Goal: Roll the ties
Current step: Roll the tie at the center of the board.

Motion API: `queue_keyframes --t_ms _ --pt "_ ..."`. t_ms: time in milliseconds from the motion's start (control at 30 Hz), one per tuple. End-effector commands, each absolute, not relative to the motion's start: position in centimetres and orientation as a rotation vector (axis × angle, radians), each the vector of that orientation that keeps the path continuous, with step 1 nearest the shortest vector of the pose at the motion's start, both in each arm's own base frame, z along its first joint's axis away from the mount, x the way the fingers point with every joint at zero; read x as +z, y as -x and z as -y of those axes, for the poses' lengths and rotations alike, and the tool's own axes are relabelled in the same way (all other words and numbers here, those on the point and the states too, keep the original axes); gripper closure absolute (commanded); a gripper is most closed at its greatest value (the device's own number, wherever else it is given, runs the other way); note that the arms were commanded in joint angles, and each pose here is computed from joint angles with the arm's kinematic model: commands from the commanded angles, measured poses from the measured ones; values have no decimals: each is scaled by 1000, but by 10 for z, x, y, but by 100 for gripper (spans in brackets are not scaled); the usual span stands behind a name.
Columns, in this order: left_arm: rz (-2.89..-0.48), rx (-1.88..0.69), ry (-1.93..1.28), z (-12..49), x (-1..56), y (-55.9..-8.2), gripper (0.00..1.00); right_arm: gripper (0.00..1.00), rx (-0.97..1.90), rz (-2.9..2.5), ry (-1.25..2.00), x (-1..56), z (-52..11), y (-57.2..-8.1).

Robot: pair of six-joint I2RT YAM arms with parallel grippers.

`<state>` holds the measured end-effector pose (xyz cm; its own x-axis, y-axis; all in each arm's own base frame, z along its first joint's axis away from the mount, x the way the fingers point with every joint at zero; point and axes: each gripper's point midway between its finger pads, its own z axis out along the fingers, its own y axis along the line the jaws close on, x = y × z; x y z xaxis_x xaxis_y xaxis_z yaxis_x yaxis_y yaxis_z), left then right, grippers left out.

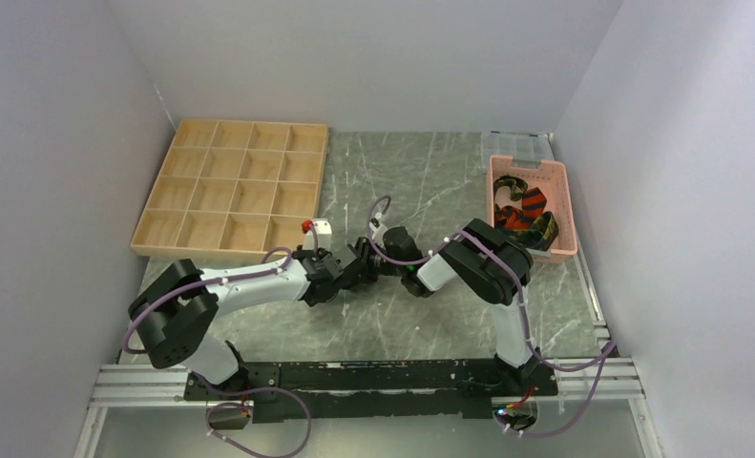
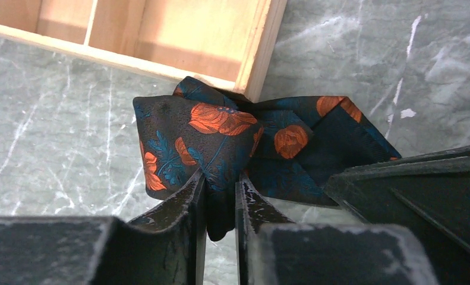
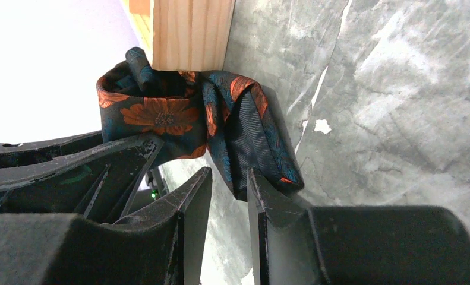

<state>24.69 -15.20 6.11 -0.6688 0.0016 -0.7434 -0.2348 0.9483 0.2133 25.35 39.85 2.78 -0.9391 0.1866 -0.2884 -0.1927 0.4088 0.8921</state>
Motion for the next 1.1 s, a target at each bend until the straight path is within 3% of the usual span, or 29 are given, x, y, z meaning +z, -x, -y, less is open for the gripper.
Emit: queue_keyframes --t_ms 0,133,500,1067 --pt "-2286 214 158 174 65 -251 71 66 1444 -2311 -14 19 -384 -265" --pt "-2305 191 136 180 62 -250 63 66 1401 -2320 -37 16 -376 -268" --pt "-2333 110 68 200 62 -253 53 65 1339 -2326 -29 15 -365 -268" --pt "-2305 21 143 183 100 -238 42 61 1256 -2325 55 26 -360 -271"
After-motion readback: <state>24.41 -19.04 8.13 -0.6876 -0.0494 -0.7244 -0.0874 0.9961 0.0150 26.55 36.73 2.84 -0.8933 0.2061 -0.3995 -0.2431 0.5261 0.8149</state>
